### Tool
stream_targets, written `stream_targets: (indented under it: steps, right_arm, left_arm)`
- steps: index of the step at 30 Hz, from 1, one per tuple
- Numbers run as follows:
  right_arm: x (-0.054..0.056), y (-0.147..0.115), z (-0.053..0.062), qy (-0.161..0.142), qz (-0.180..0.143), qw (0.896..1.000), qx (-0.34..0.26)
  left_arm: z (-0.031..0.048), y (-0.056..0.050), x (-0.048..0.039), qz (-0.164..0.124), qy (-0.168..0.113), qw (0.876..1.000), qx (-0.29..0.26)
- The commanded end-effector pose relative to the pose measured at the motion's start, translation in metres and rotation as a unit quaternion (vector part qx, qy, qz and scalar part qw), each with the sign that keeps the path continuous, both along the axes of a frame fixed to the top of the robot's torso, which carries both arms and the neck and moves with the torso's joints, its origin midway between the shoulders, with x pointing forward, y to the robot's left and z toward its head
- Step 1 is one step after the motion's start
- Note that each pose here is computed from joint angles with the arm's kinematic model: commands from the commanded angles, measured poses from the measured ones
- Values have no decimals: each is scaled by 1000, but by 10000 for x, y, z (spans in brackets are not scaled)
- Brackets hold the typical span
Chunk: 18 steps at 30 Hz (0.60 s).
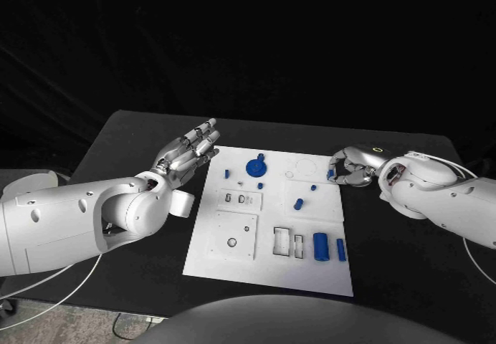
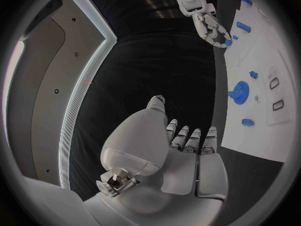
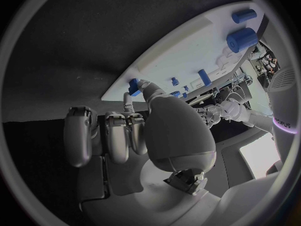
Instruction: Assemble the parts on the task board
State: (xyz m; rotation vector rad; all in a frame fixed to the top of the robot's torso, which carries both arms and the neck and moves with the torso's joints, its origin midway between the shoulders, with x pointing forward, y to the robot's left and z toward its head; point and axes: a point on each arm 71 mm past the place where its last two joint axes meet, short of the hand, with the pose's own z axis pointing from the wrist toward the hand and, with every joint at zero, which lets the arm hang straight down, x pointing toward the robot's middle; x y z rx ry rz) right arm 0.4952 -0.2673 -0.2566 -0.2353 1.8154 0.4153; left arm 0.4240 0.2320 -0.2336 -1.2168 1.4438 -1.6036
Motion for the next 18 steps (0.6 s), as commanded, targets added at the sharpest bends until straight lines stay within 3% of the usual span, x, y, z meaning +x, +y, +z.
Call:
stream_targets:
  steps: [1, 18]
  right_arm:
    - [-4, 13, -13, 2, 7, 1000, -6]
    - [-5, 34, -21, 0, 11, 1000, -2]
  left_arm:
    - [11, -22, -4, -10, -2, 1000, -8]
    - [4, -20, 3, -12, 1, 1000, -8]
